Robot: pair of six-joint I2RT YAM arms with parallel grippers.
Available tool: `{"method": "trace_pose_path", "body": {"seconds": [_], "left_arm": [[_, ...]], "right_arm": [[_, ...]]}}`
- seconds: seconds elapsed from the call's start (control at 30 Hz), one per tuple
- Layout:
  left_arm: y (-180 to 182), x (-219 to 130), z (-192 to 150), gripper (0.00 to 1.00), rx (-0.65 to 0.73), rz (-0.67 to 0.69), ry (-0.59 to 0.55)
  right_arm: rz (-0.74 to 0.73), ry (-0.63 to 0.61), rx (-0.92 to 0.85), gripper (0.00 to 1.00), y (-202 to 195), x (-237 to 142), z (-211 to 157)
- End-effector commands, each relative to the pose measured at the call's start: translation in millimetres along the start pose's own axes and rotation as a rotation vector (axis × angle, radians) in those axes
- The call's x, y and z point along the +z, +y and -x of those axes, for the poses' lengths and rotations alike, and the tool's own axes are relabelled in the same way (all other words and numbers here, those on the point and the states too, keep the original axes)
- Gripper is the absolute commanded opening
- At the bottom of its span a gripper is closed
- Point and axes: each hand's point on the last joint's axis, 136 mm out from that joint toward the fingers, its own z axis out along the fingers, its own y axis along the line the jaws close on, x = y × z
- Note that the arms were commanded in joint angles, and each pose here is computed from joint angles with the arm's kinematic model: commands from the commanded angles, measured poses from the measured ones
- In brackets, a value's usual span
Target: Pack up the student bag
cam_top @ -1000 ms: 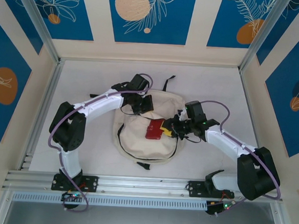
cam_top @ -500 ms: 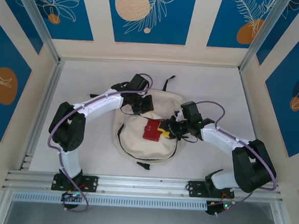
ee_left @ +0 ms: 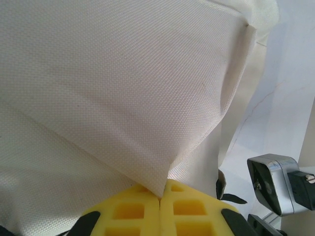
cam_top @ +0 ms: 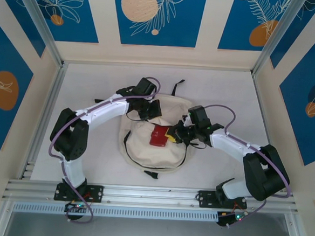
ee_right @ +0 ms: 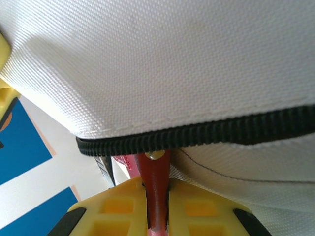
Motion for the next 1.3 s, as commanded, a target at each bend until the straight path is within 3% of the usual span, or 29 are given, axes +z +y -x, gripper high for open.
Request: {"method": "trace_pose_path", "body": {"seconds": [0.0,0.33,0.57,0.63,0.87,0.93,1.03,1.27], "left_arm": [[-17.9,-18.3,-7.2,0.05,0.031,-0.066,0.005],[-13.0,-14.2,-8.4,0.05,0.019,-0.055,0.009],[-13.9,-11.9,-7.2,0.05,0.011,-0.060,0.009],[-12.3,-10.5,-6.9,0.05,0.013,-0.054,0.011],[-8.8,-7.3,-6.4,0.05,0.014,-0.039,0.011],[-8.9,-7.0,-5.9,0.05,0.016,-0.038,0.010],[-9.5,-7.1,-5.6,0.05,0.017,-0.040,0.010],[-9.1,-5.5,-5.2,0.05,0.017,-0.039,0.012]], "right_arm": [[0.044,-0.101,0.035,0.13,13.6,-9.1,24.2],[0.198,-0.174,-0.028,0.13,42.4,-24.6,37.2],[0.150,-0.178,-0.027,0.14,30.9,-14.2,45.7],[0.090,-0.156,-0.004,0.21,21.4,-11.8,41.7],[-0.055,-0.145,0.012,0.58,-6.0,-32.6,12.1],[-0.064,-0.131,0.024,0.64,-13.6,-38.3,1.8],[-0.073,-0.100,0.022,0.65,-22.0,-41.8,-14.2],[-0.096,-0.034,-0.049,0.55,-21.9,-30.8,-37.8]]}}
